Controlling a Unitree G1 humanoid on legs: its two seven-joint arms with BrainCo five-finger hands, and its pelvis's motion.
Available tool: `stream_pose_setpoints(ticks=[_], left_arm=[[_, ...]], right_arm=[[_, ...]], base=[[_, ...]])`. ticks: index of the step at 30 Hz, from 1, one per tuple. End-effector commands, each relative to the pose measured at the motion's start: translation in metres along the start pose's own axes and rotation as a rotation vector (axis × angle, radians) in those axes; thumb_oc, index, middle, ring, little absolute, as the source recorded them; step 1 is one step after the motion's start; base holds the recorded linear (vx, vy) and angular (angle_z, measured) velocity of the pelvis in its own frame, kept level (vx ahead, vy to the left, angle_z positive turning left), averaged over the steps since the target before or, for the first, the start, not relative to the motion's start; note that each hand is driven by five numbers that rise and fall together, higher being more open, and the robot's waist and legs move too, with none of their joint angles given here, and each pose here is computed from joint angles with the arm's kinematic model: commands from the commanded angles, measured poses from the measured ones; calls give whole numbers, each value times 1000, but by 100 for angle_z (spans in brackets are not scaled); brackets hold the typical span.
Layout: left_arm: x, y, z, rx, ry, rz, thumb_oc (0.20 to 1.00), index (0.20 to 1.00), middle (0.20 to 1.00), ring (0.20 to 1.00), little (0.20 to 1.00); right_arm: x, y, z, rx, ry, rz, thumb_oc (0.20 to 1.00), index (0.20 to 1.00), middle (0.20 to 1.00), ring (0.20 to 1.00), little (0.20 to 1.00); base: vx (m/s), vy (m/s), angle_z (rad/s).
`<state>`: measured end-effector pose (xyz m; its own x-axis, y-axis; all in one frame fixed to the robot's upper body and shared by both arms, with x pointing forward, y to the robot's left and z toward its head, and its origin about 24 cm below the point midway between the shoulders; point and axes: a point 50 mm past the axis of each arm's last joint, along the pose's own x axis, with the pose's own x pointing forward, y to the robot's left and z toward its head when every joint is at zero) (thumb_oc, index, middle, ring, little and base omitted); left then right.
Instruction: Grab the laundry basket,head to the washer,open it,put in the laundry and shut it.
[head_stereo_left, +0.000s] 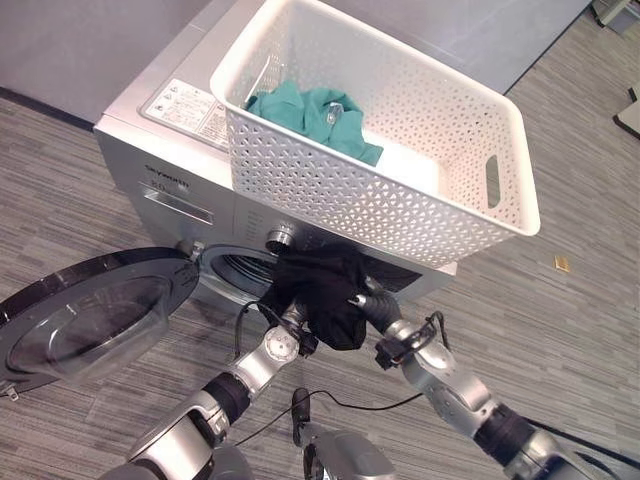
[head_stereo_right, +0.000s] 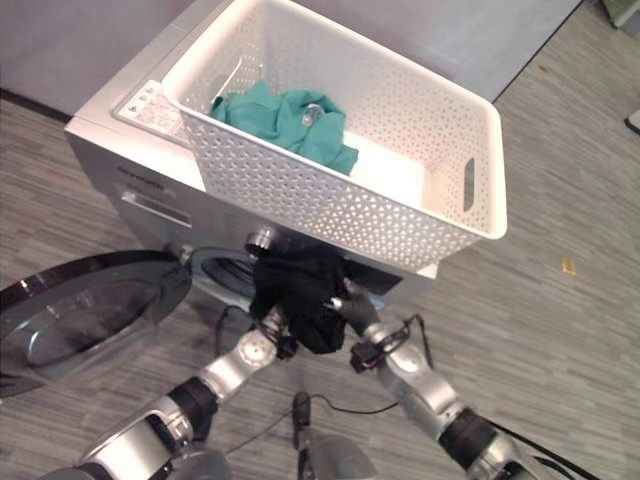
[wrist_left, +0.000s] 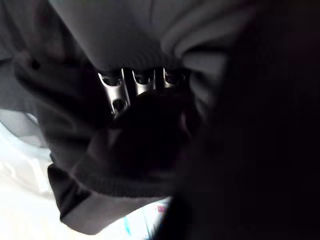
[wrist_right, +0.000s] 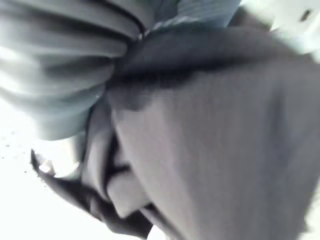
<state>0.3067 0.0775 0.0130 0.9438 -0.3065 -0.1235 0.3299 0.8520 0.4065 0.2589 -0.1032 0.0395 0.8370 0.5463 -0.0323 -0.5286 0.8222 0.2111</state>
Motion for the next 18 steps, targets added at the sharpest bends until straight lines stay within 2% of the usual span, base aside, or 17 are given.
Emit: stream_pose_setpoints(ticks=[1,2,4,6,8,11,12,13,15,16,18], left_arm=[[5,8,41,-98,-226,0,200,200,200,200,200],[5,8,40,-98,-225,0,200,200,200,200,200],[-4,11,33,-106,-228,-26,200,200,200,200,200],[-4,11,33,-106,-227,-27,200,200,200,200,200],[-11,10,26,-105,-221,-65,200,200,200,200,200],[-11,9,25,-105,-219,-66,200,200,200,200,200],[-16,8,21,-107,-216,-91,200,200,200,200,200],[-18,6,18,-118,-207,-109,200,200,200,200,200],[-18,7,16,-126,-201,-114,200,200,200,200,200],[-18,7,16,-126,-201,-114,200,200,200,200,200],[-18,7,17,-147,-203,-117,200,200,200,200,200]], right_arm=[[-21,-11,-11,-34,68,39,1000,1000,1000,1000,1000],[-21,-11,-11,-34,68,39,1000,1000,1000,1000,1000],[-47,-28,-36,-43,204,11,1000,1000,1000,1000,1000],[-48,-28,-36,-42,205,11,1000,1000,1000,1000,1000],[-78,-41,-65,-37,362,-18,1000,1000,1000,1000,1000],[-78,-41,-66,-36,363,-18,1000,1000,1000,1000,1000],[-103,-47,-91,-12,483,-62,1000,1000,1000,1000,1000],[-143,-57,-130,49,659,-194,1000,1000,1000,1000,1000],[-163,-61,-149,77,740,-304,1000,1000,1000,1000,1000],[-163,-61,-149,77,740,-304,1000,1000,1000,1000,1000],[-190,-61,-174,56,890,-433,1000,1000,1000,1000,1000]], base=[[-14,46,1],[-16,54,-1],[-23,63,-3],[-6,14,-2],[-40,68,0],[-27,37,-2],[-134,166,-5],[-174,198,-6],[-129,127,-15],[-107,94,-18],[-202,140,-8]])
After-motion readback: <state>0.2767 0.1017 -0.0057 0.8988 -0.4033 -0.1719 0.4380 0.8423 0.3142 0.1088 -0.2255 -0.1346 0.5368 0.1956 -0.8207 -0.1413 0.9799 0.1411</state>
